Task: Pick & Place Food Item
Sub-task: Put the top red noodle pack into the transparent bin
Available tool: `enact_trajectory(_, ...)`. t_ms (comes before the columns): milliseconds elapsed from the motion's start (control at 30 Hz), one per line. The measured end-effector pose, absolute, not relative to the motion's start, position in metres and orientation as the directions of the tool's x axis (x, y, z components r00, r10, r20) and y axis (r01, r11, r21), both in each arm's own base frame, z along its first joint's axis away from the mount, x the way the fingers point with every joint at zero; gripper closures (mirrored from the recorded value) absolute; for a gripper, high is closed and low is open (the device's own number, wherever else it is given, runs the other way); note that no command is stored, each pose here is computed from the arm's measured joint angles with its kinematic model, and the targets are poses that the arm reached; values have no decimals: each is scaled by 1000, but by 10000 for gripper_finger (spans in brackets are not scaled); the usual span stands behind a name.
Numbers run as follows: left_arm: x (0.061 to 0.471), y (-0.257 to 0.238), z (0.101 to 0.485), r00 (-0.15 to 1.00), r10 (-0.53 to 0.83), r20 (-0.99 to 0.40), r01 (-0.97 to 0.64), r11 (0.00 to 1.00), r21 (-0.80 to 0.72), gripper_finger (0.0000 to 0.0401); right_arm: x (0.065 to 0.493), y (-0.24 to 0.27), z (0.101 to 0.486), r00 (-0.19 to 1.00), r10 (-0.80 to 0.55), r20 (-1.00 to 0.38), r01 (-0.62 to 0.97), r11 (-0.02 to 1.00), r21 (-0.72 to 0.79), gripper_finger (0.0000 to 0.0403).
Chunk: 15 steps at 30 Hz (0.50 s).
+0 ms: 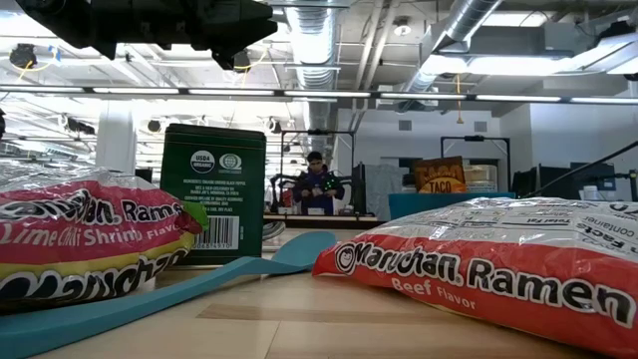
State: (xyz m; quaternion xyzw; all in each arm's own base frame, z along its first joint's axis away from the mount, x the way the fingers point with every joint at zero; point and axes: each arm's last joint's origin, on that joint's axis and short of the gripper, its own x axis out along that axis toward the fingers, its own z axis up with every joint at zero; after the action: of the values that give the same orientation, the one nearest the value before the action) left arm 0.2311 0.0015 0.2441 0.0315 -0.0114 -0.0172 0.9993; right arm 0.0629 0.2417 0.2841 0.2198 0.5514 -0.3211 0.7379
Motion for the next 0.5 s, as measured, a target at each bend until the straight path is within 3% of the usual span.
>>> enact_trajectory(500, 231, 2, 244, 999, -31, 21, 30, 998, 63, 265, 73, 233, 294, 178, -167, -970, 692, 722, 2, 403)
